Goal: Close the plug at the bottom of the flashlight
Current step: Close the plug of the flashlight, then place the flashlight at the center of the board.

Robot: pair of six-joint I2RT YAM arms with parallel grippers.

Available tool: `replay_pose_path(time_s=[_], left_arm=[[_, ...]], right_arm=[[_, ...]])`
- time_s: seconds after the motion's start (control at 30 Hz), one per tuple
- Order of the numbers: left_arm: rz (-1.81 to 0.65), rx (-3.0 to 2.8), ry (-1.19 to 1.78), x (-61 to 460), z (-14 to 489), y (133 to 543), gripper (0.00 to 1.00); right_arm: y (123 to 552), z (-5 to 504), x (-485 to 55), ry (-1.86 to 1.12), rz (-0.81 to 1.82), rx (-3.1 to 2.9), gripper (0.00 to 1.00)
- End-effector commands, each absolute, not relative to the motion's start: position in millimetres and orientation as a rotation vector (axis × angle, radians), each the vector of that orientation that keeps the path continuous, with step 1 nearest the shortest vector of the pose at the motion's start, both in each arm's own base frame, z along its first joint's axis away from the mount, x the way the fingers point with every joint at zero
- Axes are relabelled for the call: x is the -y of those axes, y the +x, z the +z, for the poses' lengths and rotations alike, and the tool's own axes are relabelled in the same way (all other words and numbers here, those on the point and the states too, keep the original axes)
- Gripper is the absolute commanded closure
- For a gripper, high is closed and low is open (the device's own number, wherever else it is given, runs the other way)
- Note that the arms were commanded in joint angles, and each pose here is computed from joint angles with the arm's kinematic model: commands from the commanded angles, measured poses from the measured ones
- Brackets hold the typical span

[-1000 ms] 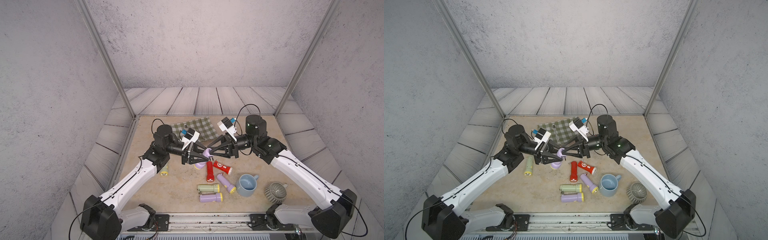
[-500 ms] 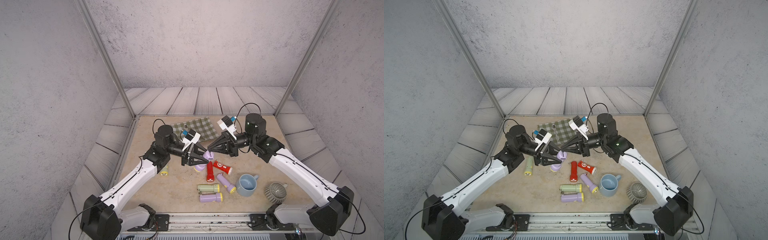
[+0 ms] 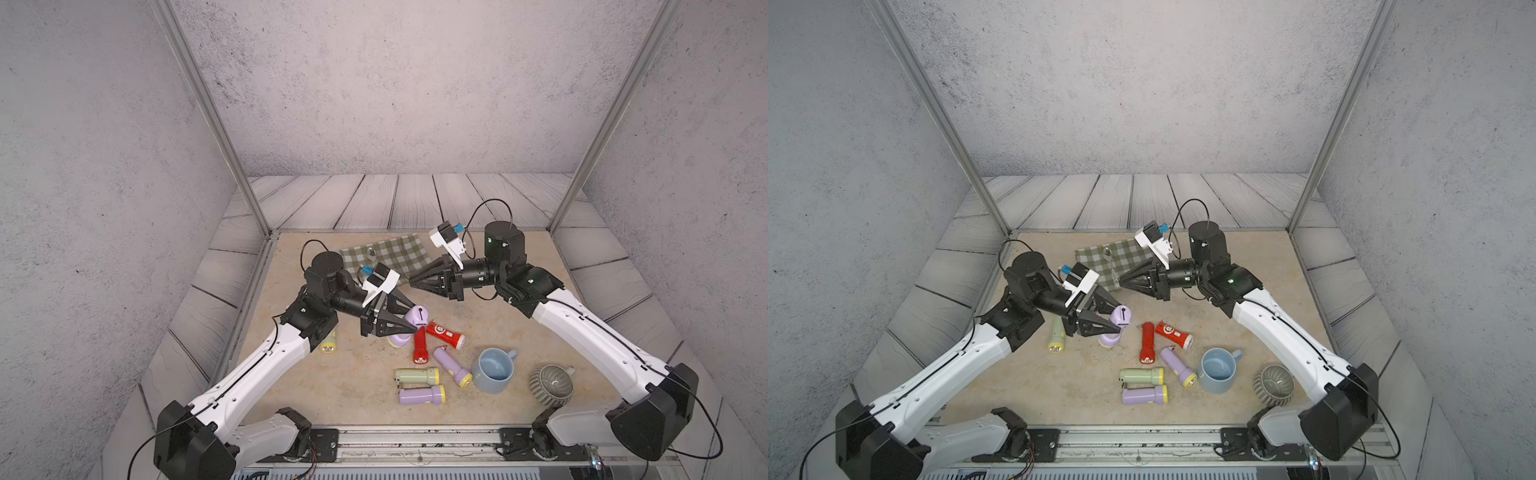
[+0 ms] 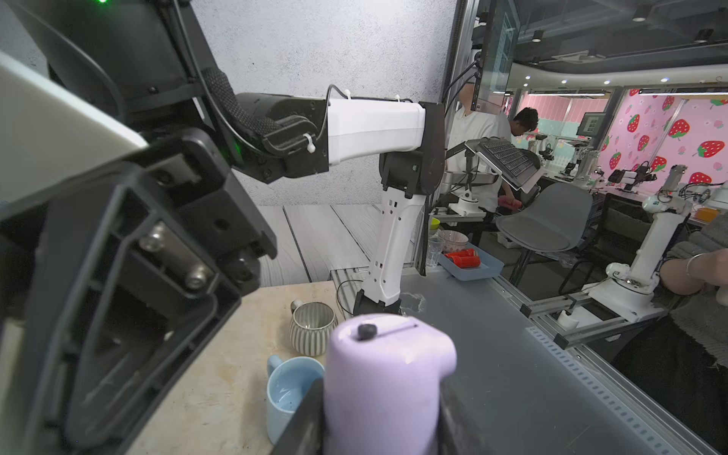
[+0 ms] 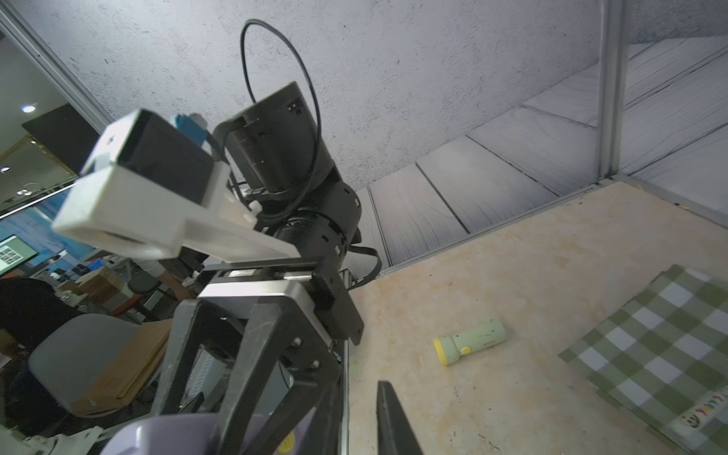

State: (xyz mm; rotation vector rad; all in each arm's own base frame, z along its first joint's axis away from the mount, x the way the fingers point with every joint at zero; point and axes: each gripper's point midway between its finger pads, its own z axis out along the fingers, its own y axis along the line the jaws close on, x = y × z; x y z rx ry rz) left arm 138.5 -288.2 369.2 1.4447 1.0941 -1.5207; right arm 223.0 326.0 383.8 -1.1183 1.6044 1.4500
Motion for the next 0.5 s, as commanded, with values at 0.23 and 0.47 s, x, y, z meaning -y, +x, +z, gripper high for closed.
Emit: replay_pose_path(time_s=[0.23,0.47], left_arm=[[-1.199,-1.555,0.972,282.9,353.7,224.4,1.0],[-0.826,-1.842,0.475,226.5,317.1,291.5,1.0]], right_arm=[[260.0,373.7,-268.0,-0.757,0.937,-1.759,0.7],[276.5,337.7,-218.1,-0.539,0.648,-1.903,0.69]])
